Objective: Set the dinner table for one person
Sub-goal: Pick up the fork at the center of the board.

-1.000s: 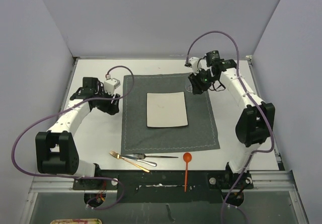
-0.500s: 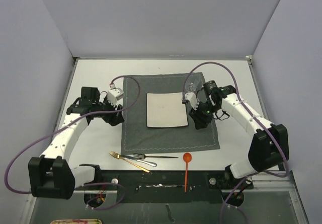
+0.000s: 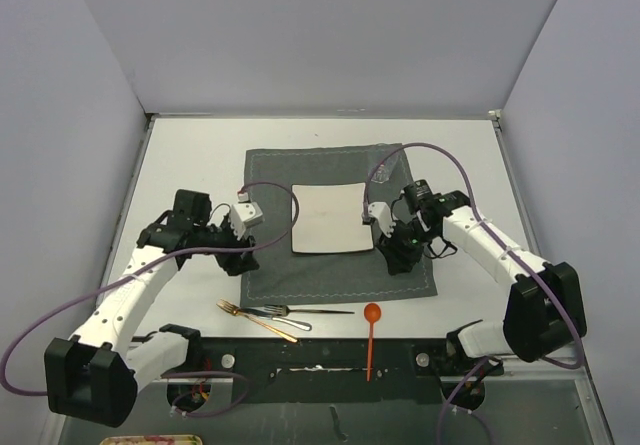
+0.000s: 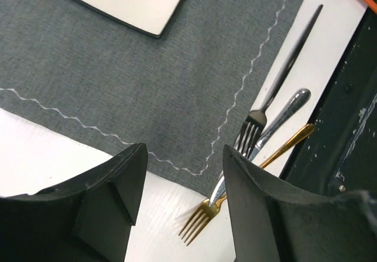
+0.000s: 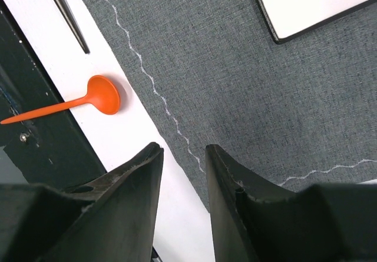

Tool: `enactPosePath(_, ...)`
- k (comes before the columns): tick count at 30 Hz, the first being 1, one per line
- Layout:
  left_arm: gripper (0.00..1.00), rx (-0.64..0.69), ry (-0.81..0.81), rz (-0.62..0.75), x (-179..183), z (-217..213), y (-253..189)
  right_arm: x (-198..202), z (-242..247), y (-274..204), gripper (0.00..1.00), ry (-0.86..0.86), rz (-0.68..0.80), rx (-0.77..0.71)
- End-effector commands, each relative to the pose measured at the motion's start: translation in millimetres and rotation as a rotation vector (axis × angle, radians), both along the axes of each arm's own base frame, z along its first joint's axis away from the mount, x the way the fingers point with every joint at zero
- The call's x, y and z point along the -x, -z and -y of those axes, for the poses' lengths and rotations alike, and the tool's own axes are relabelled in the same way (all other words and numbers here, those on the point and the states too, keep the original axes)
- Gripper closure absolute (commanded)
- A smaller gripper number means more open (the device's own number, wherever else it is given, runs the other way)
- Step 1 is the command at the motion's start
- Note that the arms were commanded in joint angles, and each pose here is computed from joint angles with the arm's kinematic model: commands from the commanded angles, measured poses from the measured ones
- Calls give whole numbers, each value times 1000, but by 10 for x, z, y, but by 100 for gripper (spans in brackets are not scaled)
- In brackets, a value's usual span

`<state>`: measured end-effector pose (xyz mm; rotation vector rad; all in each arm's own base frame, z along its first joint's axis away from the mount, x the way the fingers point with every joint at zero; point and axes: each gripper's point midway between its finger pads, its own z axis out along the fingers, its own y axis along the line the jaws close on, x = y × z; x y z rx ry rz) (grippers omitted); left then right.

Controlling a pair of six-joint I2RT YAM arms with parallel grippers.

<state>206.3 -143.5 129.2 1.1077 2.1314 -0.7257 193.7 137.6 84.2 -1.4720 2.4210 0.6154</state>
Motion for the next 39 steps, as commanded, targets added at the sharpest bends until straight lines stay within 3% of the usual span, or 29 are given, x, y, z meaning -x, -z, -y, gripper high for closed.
enactPosePath(1,48,2,72,44,112,53,-70,-82,-111,-133,64,3,64,-63)
enactPosePath(5,50,-61,57,85,118,-39,8,-63,-146,-132,63,-27,80,-77)
enactPosePath(10,51,-134,-114,248,-90,-285,-162,-9,-236,-82,63,-79,85,-67)
enactPosePath(15,51,-157,-248,280,-208,-452,-244,66,-346,-71,63,-135,76,-71)
enactPosePath(27,50,-238,-384,211,-382,-712,-25,224,-503,14,63,-244,84,-76)
enactPosePath(39,48,-193,-420,191,-345,-810,-49,299,-682,139,63,-316,74,-82)
